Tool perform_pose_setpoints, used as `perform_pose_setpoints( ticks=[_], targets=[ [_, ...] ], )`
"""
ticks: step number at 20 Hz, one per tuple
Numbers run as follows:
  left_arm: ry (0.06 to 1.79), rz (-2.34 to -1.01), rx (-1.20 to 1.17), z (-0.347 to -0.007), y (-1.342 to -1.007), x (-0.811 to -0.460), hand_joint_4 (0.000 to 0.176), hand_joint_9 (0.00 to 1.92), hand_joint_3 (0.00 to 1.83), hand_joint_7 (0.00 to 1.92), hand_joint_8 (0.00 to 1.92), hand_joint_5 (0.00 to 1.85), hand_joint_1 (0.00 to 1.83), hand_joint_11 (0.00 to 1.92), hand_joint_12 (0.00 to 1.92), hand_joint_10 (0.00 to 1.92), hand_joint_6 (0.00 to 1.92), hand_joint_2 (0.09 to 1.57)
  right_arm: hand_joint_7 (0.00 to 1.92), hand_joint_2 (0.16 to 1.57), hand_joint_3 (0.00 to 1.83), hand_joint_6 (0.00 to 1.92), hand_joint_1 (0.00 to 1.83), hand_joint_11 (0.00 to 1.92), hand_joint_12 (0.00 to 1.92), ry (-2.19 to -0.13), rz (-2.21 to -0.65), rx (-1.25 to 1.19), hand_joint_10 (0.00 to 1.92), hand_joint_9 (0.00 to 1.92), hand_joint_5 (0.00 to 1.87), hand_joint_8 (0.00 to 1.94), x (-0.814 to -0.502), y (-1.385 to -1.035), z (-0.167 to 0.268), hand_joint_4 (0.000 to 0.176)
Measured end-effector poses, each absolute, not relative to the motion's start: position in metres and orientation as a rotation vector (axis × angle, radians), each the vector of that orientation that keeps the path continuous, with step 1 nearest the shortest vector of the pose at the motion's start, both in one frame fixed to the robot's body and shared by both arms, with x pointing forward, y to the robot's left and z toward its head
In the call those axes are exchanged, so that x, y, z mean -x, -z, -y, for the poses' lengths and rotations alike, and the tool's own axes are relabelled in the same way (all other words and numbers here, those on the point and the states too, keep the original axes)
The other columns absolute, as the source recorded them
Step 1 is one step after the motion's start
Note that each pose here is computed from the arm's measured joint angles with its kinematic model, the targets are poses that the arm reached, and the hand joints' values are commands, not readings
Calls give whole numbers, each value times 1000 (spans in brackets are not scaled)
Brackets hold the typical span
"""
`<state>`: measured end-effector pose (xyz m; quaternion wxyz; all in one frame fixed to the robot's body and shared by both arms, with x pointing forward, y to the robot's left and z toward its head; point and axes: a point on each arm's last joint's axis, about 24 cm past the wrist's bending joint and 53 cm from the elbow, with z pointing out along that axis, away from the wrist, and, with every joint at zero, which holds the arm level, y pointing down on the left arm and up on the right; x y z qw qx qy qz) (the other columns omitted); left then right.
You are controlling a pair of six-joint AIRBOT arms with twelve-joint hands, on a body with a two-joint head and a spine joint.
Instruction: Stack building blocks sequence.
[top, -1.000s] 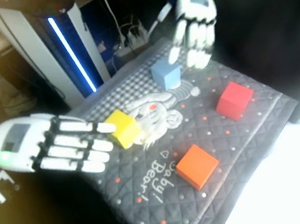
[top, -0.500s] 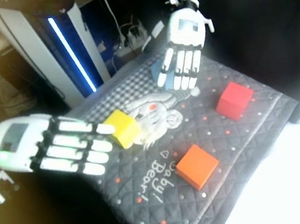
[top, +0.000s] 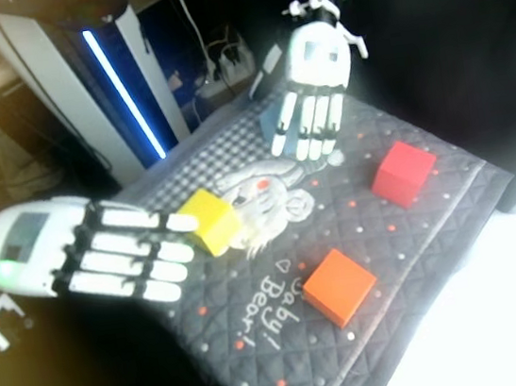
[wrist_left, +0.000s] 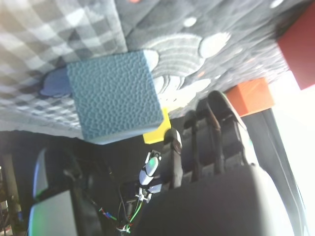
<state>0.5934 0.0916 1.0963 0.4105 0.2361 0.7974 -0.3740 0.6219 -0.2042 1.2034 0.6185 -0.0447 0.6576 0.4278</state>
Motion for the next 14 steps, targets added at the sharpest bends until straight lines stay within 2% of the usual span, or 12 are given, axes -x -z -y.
perform_pose_setpoints(
  ticks=[1, 2, 3, 4, 5, 6, 7, 8, 10, 11, 12, 14],
  targets=[
    [940, -2009, -592, -92, -1096, -594, 51, 591, 2, 663, 48, 598, 867, 60, 1498, 368, 16, 888, 258, 1284, 0, 6, 475, 264, 139, -984, -1512, 101, 15, 261, 345, 6, -622, -1204, 205, 146],
    [942, -2011, -588, -92, -1096, -594, 31, 534, 2, 748, 80, 688, 899, 148, 1556, 769, 3, 888, 258, 1286, 0, 4, 465, 269, 140, -984, -1512, 101, 12, 266, 344, 4, -622, -1204, 205, 149],
    [944, -2012, -586, -92, -1095, -593, 0, 530, 7, 842, 156, 815, 1013, 277, 1604, 1116, 17, 954, 258, 1288, 0, 4, 465, 265, 138, -983, -1513, 101, 9, 262, 345, 3, -622, -1203, 205, 146],
    [948, -2017, -577, -93, -1095, -593, 0, 517, 5, 850, 291, 891, 1070, 327, 1640, 1295, 5, 1007, 249, 1285, 0, 0, 443, 266, 136, -984, -1513, 101, 4, 256, 337, 1, -622, -1204, 205, 159],
    [956, -2016, -569, -92, -1096, -593, 0, 565, 12, 864, 1173, 905, 1207, 481, 1742, 1550, 686, 1131, 262, 1286, 0, 4, 473, 273, 138, -984, -1512, 100, 7, 267, 349, 4, -622, -1204, 205, 151],
    [963, -2017, -560, -92, -1096, -593, 0, 581, 5, 811, 1439, 859, 1222, 543, 1789, 1636, 909, 1187, 263, 1289, 1, 2, 470, 269, 136, -984, -1512, 100, 5, 267, 346, 3, -622, -1204, 205, 150],
    [966, -2019, -549, -93, -1096, -594, 0, 721, 1, 794, 1521, 863, 1231, 745, 1590, 1510, 941, 1203, 264, 1290, 0, 4, 490, 257, 130, -984, -1513, 100, 3, 266, 354, 2, -622, -1203, 205, 143],
    [964, -2017, -548, -93, -1096, -594, 0, 869, 0, 806, 1319, 896, 1444, 714, 1541, 1301, 930, 1152, 268, 1287, 0, 2, 467, 263, 132, -984, -1512, 100, 4, 271, 355, 2, -622, -1204, 205, 148],
    [960, -1998, -518, -95, -1100, -599, 0, 897, 3, 810, 1301, 891, 1477, 598, 1470, 1274, 1033, 1153, 275, 1289, 1, 2, 463, 270, 135, -984, -1512, 94, 7, 281, 354, 5, -623, -1204, 205, 145],
    [959, -1987, -498, -97, -1103, -603, 0, 909, 0, 834, 1162, 887, 1491, 661, 1532, 1234, 1048, 1142, 278, 1289, 0, 3, 481, 285, 140, -983, -1512, 91, 7, 288, 359, 4, -623, -1204, 206, 142],
    [964, -1982, -462, -101, -1107, -608, 0, 890, 0, 877, 1069, 909, 1396, 704, 1324, 1294, 1039, 1138, 281, 1290, 1, 1, 486, 292, 142, -984, -1511, 90, 8, 292, 357, 5, -623, -1204, 206, 148],
    [993, -1951, -384, -112, -1123, -616, 0, 939, 0, 1004, 790, 1030, 1384, 788, 1184, 1220, 907, 1092, 282, 1294, 2, 1, 480, 285, 139, -983, -1513, 90, 5, 289, 357, 4, -623, -1203, 206, 147]
  ],
)
